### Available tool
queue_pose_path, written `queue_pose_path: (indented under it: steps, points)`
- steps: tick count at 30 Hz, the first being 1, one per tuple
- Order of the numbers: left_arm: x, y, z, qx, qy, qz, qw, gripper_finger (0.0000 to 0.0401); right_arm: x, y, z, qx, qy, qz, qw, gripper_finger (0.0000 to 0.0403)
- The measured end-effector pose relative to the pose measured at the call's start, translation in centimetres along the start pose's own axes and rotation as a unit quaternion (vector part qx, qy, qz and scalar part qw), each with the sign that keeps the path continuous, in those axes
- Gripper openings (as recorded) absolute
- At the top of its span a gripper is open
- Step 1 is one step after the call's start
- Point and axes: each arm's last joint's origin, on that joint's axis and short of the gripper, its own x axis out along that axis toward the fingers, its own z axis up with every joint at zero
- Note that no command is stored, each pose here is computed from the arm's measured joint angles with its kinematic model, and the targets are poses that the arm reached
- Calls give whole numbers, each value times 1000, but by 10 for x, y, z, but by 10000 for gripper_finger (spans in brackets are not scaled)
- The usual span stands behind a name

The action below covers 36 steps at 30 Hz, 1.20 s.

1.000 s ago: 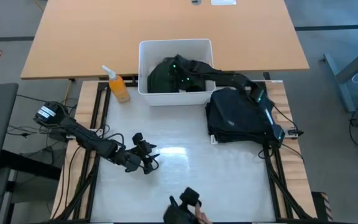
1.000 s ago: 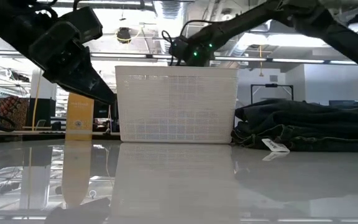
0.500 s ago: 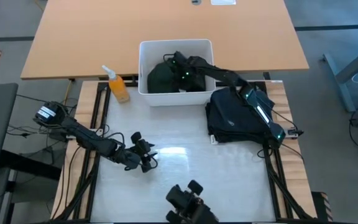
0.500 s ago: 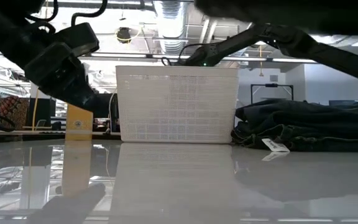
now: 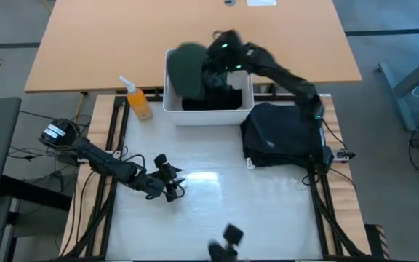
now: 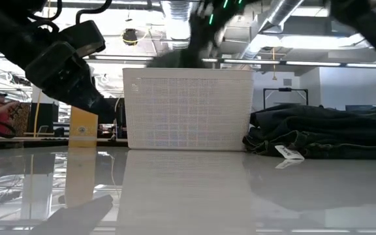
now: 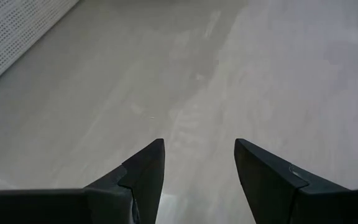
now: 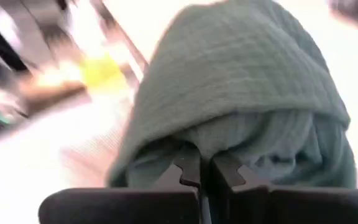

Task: Fold laundry
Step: Fold the green polo shirt from the white laundry organizer

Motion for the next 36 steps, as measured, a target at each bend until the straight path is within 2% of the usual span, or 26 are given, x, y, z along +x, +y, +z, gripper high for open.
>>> queue_pose_path:
  steps: [2, 5, 10, 13, 16, 19, 22, 25, 30, 33, 36]
  points:
    - [0, 0, 0, 0, 0, 0, 1000, 185, -48, 17, 22, -16, -65, 24, 997, 23]
    - [0, 0, 0, 3, 0, 0, 1000, 185, -120, 43, 46, -33, -160, 64, 984, 23]
    - [0, -1, 2, 7, -7, -4, 1000, 185, -228, 82, 56, -49, -275, 148, 949, 24]
    - [0, -2, 3, 3, -11, -8, 1000, 185, -276, 101, 49, -58, -303, 211, 927, 25]
    - [0, -3, 4, -8, -11, -22, 1000, 185, -302, 117, 34, -89, -273, 272, 918, 25]
    - [-1, -4, 3, -29, -4, -34, 999, 185, -308, 135, 9, -145, -180, 322, 918, 26]
    - [-2, -6, 2, -52, -1, -43, 998, 185, -295, 162, -20, -192, -34, 353, 915, 26]
    - [-6, -11, 0, -72, 2, -54, 996, 185, -267, 206, -48, -219, 75, 337, 913, 25]
    - [-15, -22, -6, -99, 8, -79, 992, 185, -208, 273, -109, -305, 170, 249, 903, 25]
    - [-24, -31, -11, -109, 14, -103, 989, 185, -187, 292, -138, -286, 173, 209, 919, 26]
    - [-36, -41, -19, -114, 24, -131, 984, 185, -152, 315, -182, -231, 194, 197, 933, 33]
